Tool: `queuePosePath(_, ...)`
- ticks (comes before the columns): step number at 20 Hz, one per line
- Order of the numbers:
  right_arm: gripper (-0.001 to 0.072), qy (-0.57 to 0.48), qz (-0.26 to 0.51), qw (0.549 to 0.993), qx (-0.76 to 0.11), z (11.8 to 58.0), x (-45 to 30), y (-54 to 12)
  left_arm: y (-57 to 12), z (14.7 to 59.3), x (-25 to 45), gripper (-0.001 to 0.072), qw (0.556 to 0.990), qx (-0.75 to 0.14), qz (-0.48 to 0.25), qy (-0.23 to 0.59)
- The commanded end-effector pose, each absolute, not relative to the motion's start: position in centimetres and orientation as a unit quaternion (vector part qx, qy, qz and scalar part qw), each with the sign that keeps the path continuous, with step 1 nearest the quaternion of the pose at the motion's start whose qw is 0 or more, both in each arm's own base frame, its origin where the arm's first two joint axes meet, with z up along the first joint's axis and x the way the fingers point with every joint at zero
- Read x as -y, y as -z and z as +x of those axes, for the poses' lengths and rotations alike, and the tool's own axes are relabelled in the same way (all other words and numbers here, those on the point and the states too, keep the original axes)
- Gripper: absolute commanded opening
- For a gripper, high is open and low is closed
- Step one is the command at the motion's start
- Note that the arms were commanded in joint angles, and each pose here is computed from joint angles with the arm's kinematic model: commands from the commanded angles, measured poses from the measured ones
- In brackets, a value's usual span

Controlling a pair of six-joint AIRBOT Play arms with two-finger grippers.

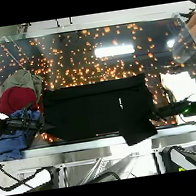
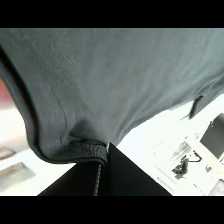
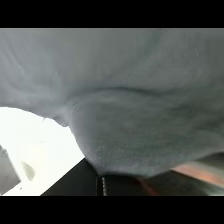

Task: Fold the shirts.

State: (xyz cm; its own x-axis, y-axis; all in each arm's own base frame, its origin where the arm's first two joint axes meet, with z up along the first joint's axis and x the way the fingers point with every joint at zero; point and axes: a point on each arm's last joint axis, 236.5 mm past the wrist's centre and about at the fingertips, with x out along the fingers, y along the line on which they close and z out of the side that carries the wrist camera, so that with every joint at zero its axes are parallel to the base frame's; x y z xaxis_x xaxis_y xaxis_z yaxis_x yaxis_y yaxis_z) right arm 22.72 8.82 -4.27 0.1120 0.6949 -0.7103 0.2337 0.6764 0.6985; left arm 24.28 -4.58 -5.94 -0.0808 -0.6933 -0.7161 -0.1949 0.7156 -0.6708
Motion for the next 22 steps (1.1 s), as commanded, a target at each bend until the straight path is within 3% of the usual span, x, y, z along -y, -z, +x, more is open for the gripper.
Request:
queuePosePath(1, 0.0022, -0.161, 0.334, 0.687, -0.626, 24.7, -7.2, 1.1, 5.0, 23.4, 1.8, 0.0016, 0.609, -0.731, -0.260, 0.164)
queuePosePath(4, 0.0022, -0.143, 0.321, 0.722, -0.596, 27.3, -5.9, -0.3, 3.7, 23.2, 0.0, 0.0016, 0.624, -0.736, -0.220, 0.143)
queuePosePath(8, 0.0022, -0.177, 0.314, 0.781, -0.510, 33.1, -5.4, -3.8, 1.2, 27.4, 1.3, 0.0016, 0.655, -0.706, -0.204, 0.176)
queuePosePath(11, 0.0023, -0.212, 0.332, 0.788, -0.474, 37.2, -5.5, -4.4, 0.8, 31.8, 2.4, 0.0016, 0.670, -0.694, -0.177, 0.197)
queuePosePath(16, 0.0023, -0.233, 0.357, 0.788, -0.445, 42.7, -4.6, 0.2, 3.8, 39.1, 2.2, 0.0017, 0.689, -0.680, -0.162, 0.193)
queuePosePath(22, 0.0024, -0.259, 0.367, 0.793, -0.412, 45.5, -4.6, 5.3, 8.6, 41.3, 1.8, 0.0017, 0.655, -0.708, -0.181, 0.191)
